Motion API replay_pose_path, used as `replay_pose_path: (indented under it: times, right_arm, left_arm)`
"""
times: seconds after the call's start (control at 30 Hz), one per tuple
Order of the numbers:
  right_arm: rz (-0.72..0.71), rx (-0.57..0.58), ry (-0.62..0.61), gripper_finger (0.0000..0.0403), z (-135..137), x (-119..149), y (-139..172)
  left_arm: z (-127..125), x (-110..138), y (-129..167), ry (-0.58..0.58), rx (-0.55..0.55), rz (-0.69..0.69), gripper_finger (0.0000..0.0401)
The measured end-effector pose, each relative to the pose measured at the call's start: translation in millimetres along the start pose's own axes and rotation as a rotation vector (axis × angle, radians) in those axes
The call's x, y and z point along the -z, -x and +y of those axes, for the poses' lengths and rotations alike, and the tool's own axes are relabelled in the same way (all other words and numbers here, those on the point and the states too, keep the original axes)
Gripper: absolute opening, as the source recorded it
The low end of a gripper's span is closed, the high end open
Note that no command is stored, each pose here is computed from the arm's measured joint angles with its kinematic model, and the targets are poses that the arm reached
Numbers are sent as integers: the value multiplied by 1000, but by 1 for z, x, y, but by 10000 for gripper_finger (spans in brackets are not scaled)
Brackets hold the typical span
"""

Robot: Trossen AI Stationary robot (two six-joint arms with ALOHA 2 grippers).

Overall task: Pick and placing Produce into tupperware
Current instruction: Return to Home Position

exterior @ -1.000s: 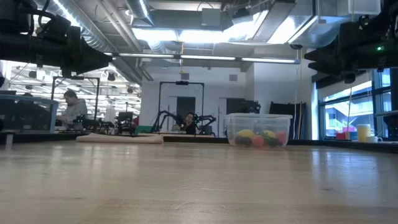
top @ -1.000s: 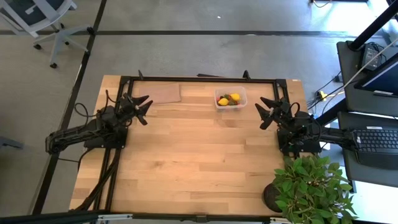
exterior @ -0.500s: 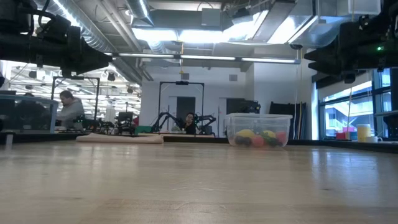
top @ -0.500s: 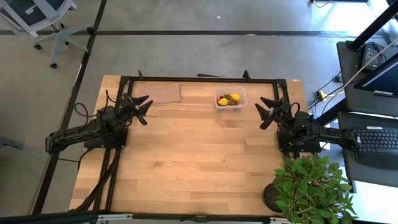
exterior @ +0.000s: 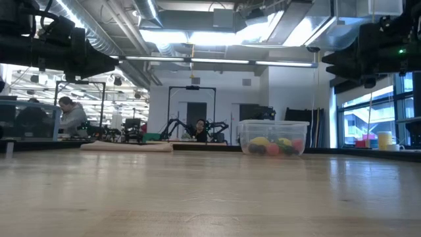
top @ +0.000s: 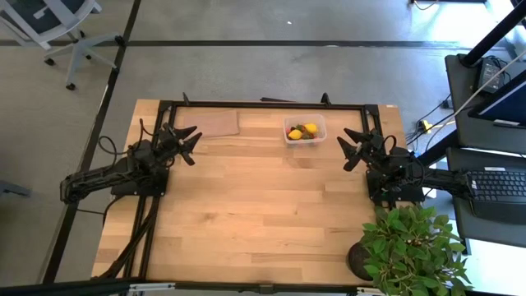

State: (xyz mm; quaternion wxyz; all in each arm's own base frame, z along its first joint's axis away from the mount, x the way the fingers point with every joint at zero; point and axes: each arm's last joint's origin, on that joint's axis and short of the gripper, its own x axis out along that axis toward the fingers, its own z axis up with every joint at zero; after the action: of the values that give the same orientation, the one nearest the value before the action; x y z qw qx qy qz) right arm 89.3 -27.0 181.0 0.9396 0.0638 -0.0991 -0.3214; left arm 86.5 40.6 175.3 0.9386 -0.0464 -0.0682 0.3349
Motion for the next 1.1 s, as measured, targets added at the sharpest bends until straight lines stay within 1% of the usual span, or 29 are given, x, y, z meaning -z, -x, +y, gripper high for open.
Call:
replay_pose_path:
  times: [0.37,0.8,1.1]
  right_arm:
    - [-1,0,0,234,0,0,0]
    - [-1,0,0,234,0,0,0]
    - [-1,0,0,234,0,0,0]
  left_arm:
    - [0,0,0,0,0,0,159]
    - [0,0,0,0,0,0,148]
    - [0,0,0,0,0,0,159]
